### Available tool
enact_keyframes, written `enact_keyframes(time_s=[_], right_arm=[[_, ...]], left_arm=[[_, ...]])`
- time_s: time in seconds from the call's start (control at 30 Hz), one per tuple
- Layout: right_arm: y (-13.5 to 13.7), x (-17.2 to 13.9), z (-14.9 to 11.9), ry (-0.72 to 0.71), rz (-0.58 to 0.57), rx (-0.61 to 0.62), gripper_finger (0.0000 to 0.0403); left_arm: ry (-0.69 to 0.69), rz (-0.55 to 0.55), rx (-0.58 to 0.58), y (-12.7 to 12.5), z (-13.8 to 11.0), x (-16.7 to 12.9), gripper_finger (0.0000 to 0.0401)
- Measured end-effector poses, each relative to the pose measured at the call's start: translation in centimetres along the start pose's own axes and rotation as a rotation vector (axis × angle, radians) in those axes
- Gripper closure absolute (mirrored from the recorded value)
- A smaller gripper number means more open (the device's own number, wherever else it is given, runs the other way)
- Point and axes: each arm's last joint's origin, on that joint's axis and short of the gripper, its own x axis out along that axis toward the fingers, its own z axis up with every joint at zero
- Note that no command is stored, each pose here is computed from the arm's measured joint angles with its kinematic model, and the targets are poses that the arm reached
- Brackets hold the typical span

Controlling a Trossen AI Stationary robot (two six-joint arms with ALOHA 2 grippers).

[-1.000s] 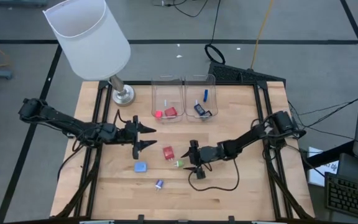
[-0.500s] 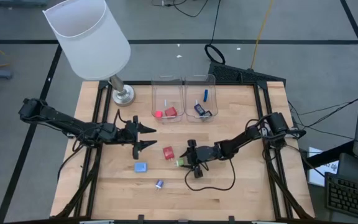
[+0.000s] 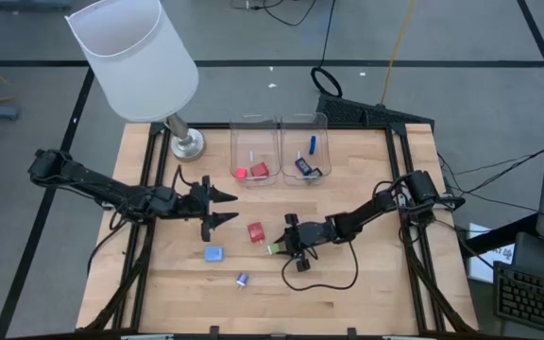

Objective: Pick & Place Office items
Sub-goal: Put the green charger adapter into the left transparent bin

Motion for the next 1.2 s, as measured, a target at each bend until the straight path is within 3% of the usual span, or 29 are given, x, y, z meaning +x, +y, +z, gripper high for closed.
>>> enact_keyframes(time_s=[0.3,0.93,1.2], right_arm=[[-0.2,-0.8,0.9,-0.006,0.002,-0.083,0.0272],[-0.1,-8.4,6.0,0.102,-0.38,-0.227,0.0272],[0.2,-9.5,7.0,0.068,-0.492,-0.248,0.0272]], left_arm=[[-0.057,-0.032,-0.111,-0.2,0.6,0.0,0.0162],[-0.02,0.011,-0.317,-0.5,-3.1,3.8,0.0162],[-0.06,0.061,-0.409,0.1,-3.9,4.9,0.0162]])
